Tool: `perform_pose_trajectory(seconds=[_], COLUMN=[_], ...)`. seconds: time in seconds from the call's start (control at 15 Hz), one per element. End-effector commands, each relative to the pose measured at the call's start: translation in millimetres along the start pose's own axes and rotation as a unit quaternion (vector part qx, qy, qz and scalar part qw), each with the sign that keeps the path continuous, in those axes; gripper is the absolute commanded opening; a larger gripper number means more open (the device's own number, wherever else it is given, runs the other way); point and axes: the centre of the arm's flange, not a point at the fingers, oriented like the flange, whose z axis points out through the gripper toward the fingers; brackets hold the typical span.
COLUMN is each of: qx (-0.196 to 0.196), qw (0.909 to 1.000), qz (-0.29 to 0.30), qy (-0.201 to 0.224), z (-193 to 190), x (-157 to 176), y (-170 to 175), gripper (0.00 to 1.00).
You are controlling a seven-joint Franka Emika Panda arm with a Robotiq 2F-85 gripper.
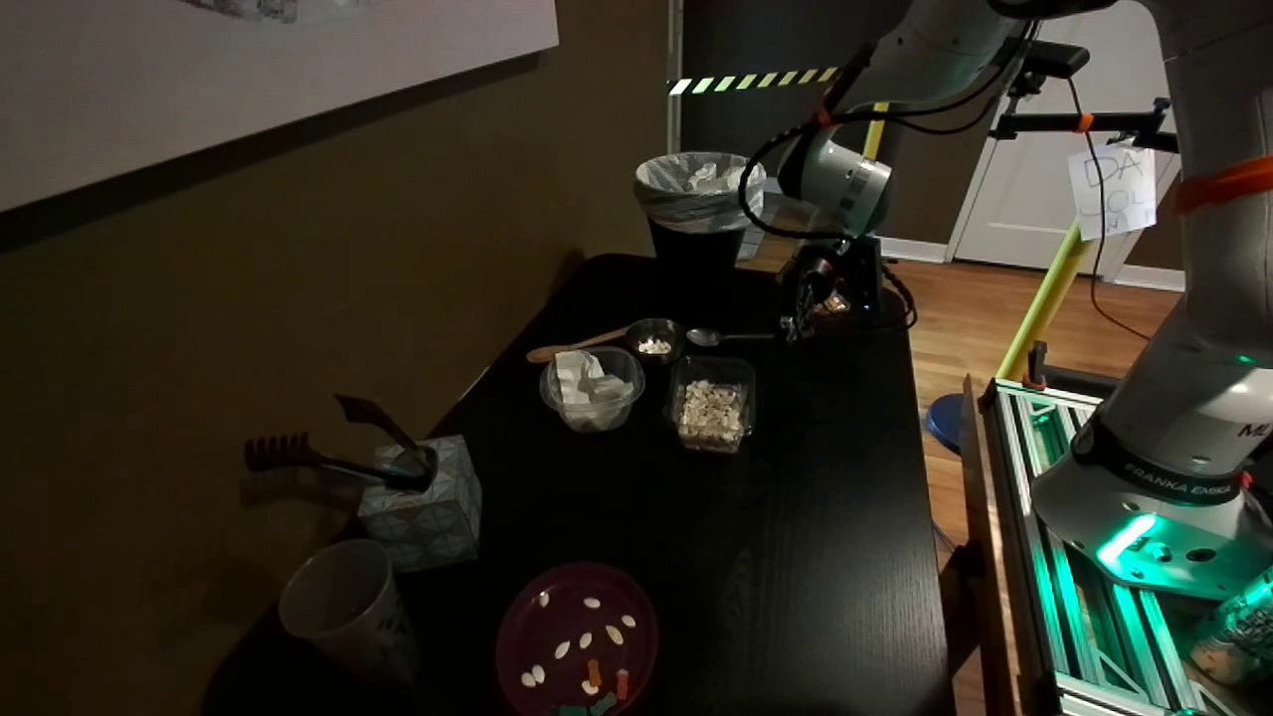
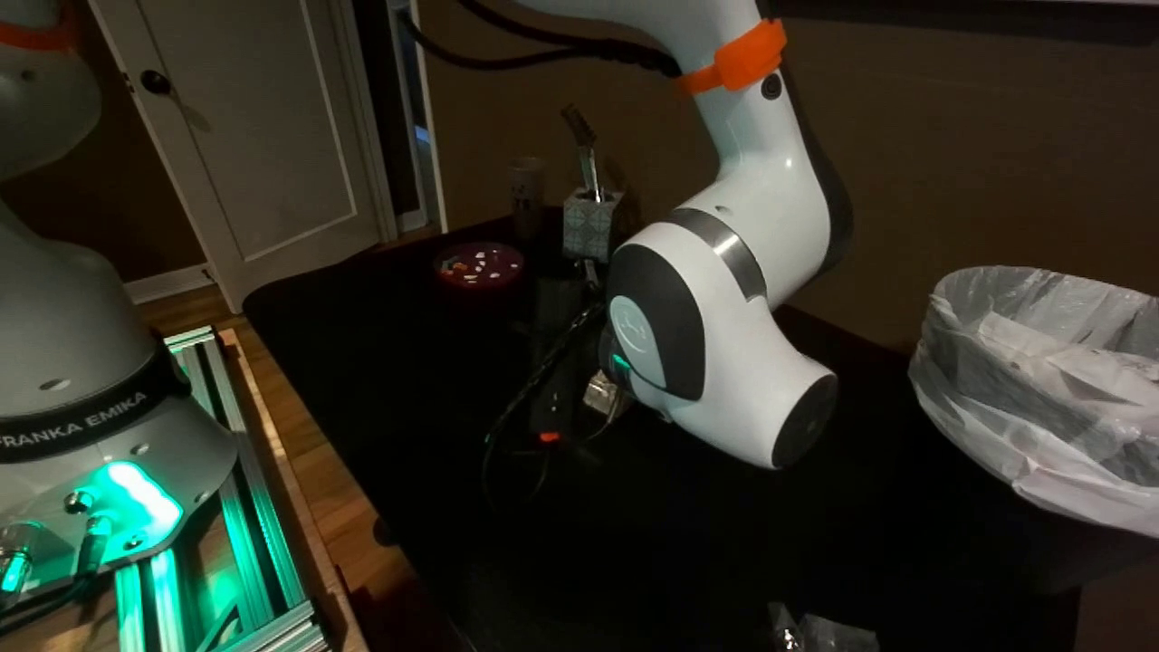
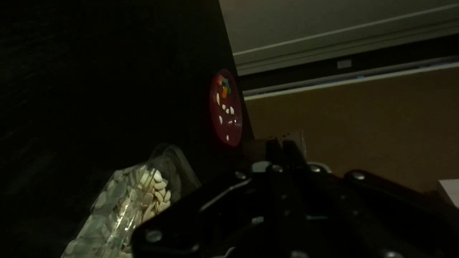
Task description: Remove the silver spoon from the lunchbox and put it in the other lunchbox in the front
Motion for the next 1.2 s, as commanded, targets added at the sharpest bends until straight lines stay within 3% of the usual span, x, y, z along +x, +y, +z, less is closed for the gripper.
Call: perform_pose_trajectory(seconds=[0.0,0.13,0.47,0.53,0.73,1.13], qx=[0.051,0.066,0.058,0.068,0.064,0.093], qw=[0.9982,0.9967,0.9915,0.9939,0.9931,0.9843], qz=[0.012,0.01,-0.01,-0.004,-0.006,-0.041], qy=[0.028,0.046,0.116,0.087,0.098,0.144], z=[-12.3,-7.9,7.5,4.0,3.2,57.8], x=[8.3,6.6,4.4,10.1,10.7,23.3], y=[4.4,0.8,-5.4,-2.0,-2.2,-32.5], gripper=[0.01,0.01,0.01,0.05,0.01,0.01])
